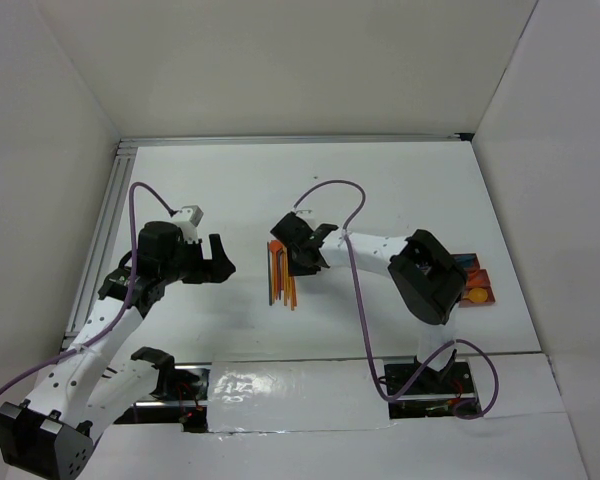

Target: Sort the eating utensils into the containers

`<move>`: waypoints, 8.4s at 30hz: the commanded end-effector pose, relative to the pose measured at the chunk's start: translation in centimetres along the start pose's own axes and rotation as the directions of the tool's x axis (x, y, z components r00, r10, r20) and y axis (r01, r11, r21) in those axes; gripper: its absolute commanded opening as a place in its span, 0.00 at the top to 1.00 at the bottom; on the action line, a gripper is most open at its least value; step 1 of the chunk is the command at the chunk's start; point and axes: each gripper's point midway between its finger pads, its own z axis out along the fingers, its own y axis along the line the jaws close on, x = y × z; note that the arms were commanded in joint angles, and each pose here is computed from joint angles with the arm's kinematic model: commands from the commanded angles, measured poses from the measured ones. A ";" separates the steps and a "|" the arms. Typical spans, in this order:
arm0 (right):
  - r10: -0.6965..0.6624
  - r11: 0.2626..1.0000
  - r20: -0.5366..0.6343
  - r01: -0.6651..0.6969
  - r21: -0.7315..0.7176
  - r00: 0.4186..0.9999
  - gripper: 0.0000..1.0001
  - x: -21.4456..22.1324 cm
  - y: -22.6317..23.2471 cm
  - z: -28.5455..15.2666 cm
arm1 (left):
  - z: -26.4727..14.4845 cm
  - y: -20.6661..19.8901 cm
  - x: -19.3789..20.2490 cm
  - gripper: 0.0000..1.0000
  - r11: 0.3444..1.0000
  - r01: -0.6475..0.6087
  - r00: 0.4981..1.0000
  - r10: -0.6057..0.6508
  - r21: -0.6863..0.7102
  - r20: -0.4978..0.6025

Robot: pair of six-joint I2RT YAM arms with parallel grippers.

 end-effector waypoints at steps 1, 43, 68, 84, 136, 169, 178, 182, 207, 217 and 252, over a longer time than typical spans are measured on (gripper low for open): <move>-0.027 0.999 0.012 0.027 -0.035 1.000 0.69 0.3 1.2 0.3 | -0.4 -1.1 -1.7 0.00 0.999 -0.029 0.998 0.027 0.039 0.057; 0.634 0.678 0.297 -0.698 0.231 0.714 1.00 -7.4 -23.7 -12.0 | -0.3 -1.1 -1.9 0.00 0.999 -0.030 0.998 0.027 0.038 0.059; 0.833 0.127 0.487 -0.948 0.293 0.262 1.00 2.5 -38.9 -10.2 | -0.4 -1.6 -2.0 0.00 0.998 -0.027 0.997 0.023 0.064 0.068; 0.806 0.195 0.532 -0.965 0.174 0.259 0.49 -2.6 -38.6 -14.1 | -0.3 -1.6 -2.1 0.00 0.998 -0.028 0.997 0.023 0.065 0.070; -0.159 0.986 -0.015 0.158 -0.054 0.987 0.64 2.3 1.8 0.6 | -0.8 -1.3 -2.5 0.00 0.998 -0.036 0.994 0.031 0.046 0.103; 0.769 0.389 0.426 -0.877 0.281 0.477 1.00 0.9 -28.0 -13.2 | -0.5 -1.5 -2.2 0.00 0.997 -0.045 0.996 0.039 0.065 0.085; 0.753 0.116 0.597 -0.948 0.295 0.278 1.00 4.7 -37.1 -16.3 | -0.5 -1.6 -2.1 0.00 0.997 -0.041 0.996 0.036 0.070 0.080; 0.786 0.078 0.569 -0.952 0.296 0.242 1.00 5.7 -38.4 -14.7 | -0.4 -1.7 -2.1 0.00 0.996 -0.041 0.996 0.035 0.075 0.076; 0.833 0.060 0.510 -0.952 0.302 0.214 0.94 7.9 -38.1 -11.2 | -0.1 -1.9 -1.9 0.00 0.996 -0.032 0.998 0.027 0.086 0.058; 0.766 0.137 0.567 -0.938 0.318 0.304 0.58 4.0 -38.8 -14.1 | -0.2 -2.0 -1.9 0.00 0.995 -0.029 0.998 0.024 0.092 0.059; 0.005 1.000 0.119 -0.006 0.009 0.993 0.47 -6.6 3.4 1.7 | -0.8 -1.0 -2.5 0.00 1.000 -0.019 0.995 0.016 0.025 0.094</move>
